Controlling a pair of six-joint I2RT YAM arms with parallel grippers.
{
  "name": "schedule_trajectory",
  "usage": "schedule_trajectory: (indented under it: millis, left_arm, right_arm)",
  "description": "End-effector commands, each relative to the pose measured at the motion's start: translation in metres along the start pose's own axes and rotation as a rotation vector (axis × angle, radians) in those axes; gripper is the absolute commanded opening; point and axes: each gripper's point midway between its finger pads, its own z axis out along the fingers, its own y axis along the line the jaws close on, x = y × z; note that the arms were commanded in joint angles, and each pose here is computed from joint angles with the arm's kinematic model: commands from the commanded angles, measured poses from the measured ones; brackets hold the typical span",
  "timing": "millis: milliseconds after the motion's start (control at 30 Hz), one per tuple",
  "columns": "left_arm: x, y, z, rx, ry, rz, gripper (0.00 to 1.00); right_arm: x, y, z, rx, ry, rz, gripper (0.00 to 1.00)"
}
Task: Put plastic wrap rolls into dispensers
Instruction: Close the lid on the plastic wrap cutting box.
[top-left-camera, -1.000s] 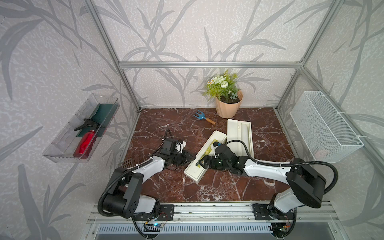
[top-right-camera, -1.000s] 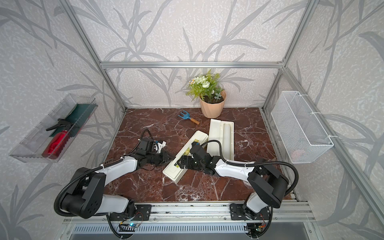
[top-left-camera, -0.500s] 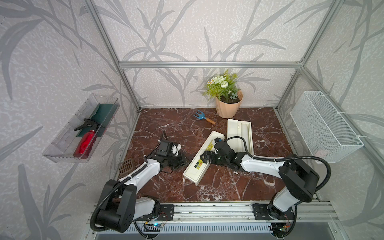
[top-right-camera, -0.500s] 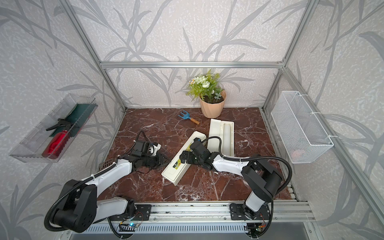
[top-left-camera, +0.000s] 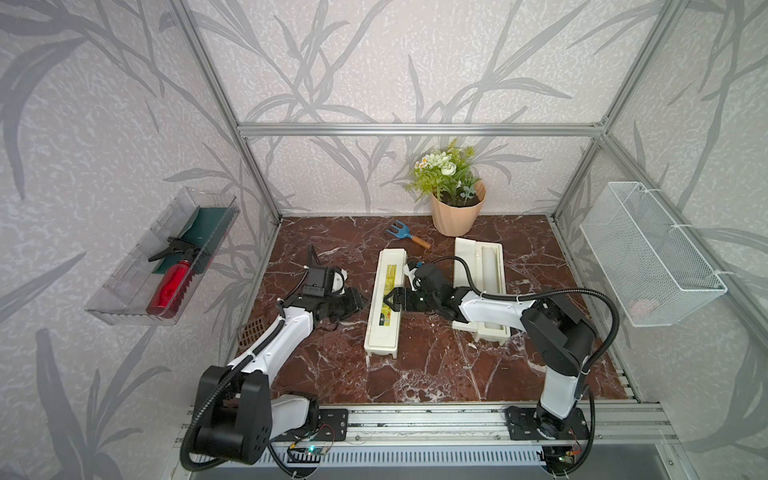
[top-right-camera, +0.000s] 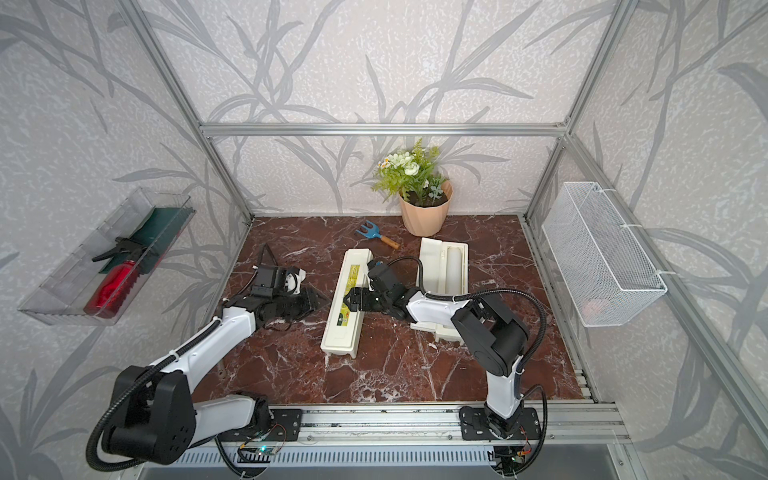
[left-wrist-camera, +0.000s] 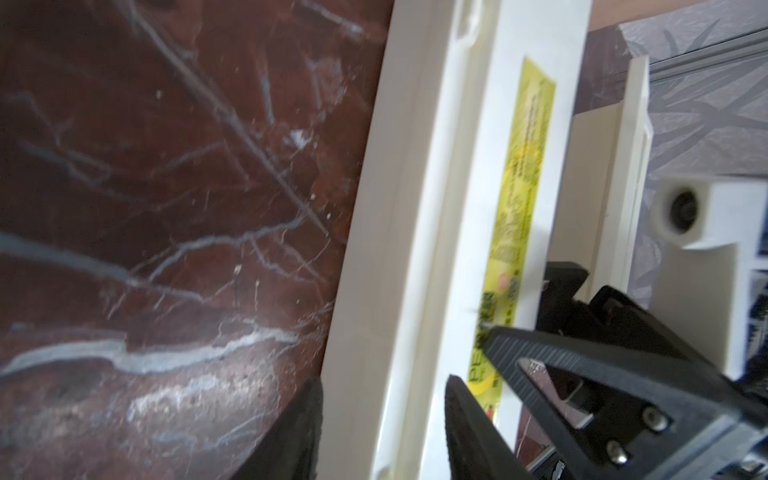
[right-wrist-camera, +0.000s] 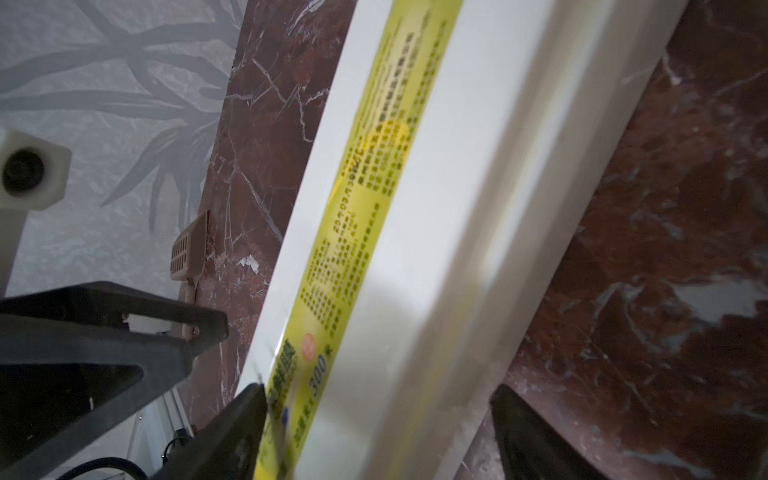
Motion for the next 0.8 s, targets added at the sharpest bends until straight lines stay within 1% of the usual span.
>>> schedule_trajectory:
  millis: [0, 67, 167, 300, 500, 600, 767]
  left_arm:
    - [-0.037, -0.022, 0.008, 0.075, -0.067, 0.062, 0.5]
    - [-0.051, -0.031, 0.018, 0.122, -0.062, 0.057, 0.51]
    - [-0.068, -0.046, 0.034, 0.206, -0.042, 0.05, 0.51]
    - [-0.085, -0.045, 0.056, 0.209, -0.018, 0.057, 0.51]
    - [-0.096, -0.038, 0.085, 0.2, 0.033, 0.06, 0.5]
    - [-0.094, -0.031, 0.1, 0.194, 0.073, 0.036, 0.49]
    - [-0.086, -0.018, 0.119, 0.175, 0.127, 0.019, 0.48]
  right_arm:
    - [-0.029, 0.002, -0.014, -0.048, -0.086, -0.004, 0.91]
    - [-0.043, 0.002, -0.017, -0.076, -0.115, 0.007, 0.94]
    - [-0.061, 0.002, -0.018, -0.112, -0.154, 0.015, 0.96]
    - [-0.084, -0.002, -0.006, -0.155, -0.18, 0.046, 0.96]
    - [-0.104, -0.011, 0.028, -0.18, -0.172, 0.098, 0.88]
    - [-0.103, -0.026, 0.044, -0.129, -0.13, 0.13, 0.83]
    - [-0.111, -0.048, 0.052, -0.112, -0.148, 0.164, 0.79]
